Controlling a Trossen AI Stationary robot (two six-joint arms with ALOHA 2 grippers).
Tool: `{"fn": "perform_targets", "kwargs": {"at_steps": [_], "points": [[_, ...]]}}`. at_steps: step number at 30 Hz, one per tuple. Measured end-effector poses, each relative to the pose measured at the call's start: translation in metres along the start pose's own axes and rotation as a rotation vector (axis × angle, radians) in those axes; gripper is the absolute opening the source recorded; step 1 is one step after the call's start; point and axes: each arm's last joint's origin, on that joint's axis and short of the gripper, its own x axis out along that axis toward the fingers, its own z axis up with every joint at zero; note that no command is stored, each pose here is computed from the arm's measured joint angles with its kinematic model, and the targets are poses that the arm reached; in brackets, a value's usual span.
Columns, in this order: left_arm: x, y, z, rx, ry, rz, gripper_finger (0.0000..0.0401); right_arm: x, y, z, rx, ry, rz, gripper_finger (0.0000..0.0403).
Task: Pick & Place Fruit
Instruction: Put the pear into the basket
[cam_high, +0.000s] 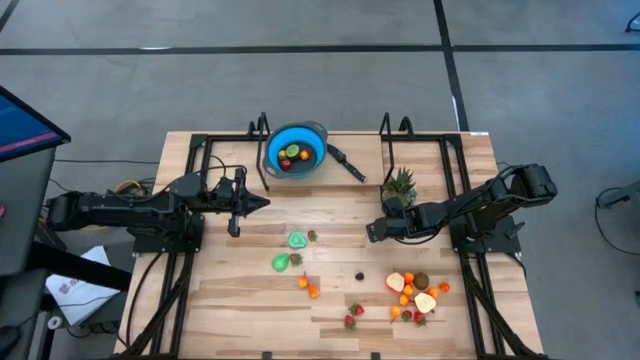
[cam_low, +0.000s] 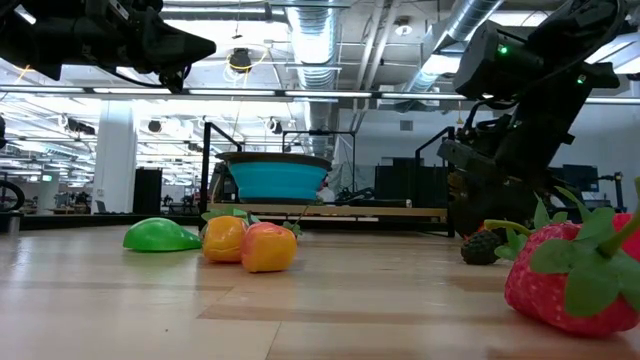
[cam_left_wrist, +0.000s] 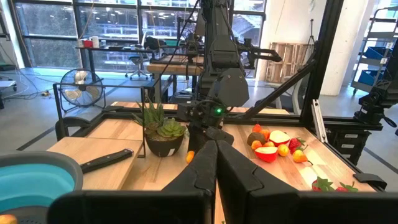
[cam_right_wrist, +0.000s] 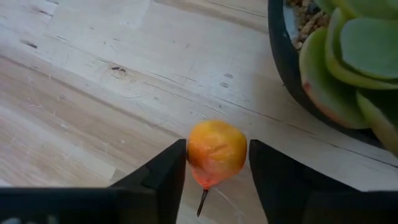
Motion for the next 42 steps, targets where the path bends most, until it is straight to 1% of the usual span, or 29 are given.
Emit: {"fn": "perform_targets", "kwargs": {"at_steps": [5, 8, 19, 25, 30, 34, 37, 42], "points": [[0.000, 0.000, 0.000, 0.000, 0.000, 0.000, 0.0002, 0.000, 0.000, 0.000, 0.016, -0.001, 0.000, 0.0119], [0.000, 0.000, 0.000, 0.000, 0.000, 0.000, 0.0002, 0.000, 0.000, 0.000, 0.017, -0.002, 0.000, 0.0105], [0.000, 0.000, 0.000, 0.000, 0.000, 0.000, 0.0002, -0.002, 0.002, 0.000, 0.017, 0.000, 0.007, 0.0104], [0.000, 0.000, 0.000, 0.000, 0.000, 0.000, 0.0002, -0.015, 0.021, 0.007, -0.024, -0.007, 0.058, 0.0103], [0.000, 0.000, 0.000, 0.000, 0.001, -0.001, 0.0002, -0.036, 0.049, 0.021, -0.095, -0.037, 0.145, 0.0102], [0.000, 0.000, 0.000, 0.000, 0.000, 0.000, 0.0002, -0.056, 0.073, 0.040, -0.167, -0.091, 0.228, 0.0103], [0.000, 0.000, 0.000, 0.000, 0.000, 0.000, 0.0002, -0.071, 0.087, 0.057, -0.228, -0.166, 0.264, 0.0102], [0.000, 0.000, 0.000, 0.000, 0.000, -0.001, 0.0002, -0.087, 0.100, 0.089, -0.302, -0.310, 0.285, 0.0102]]}}
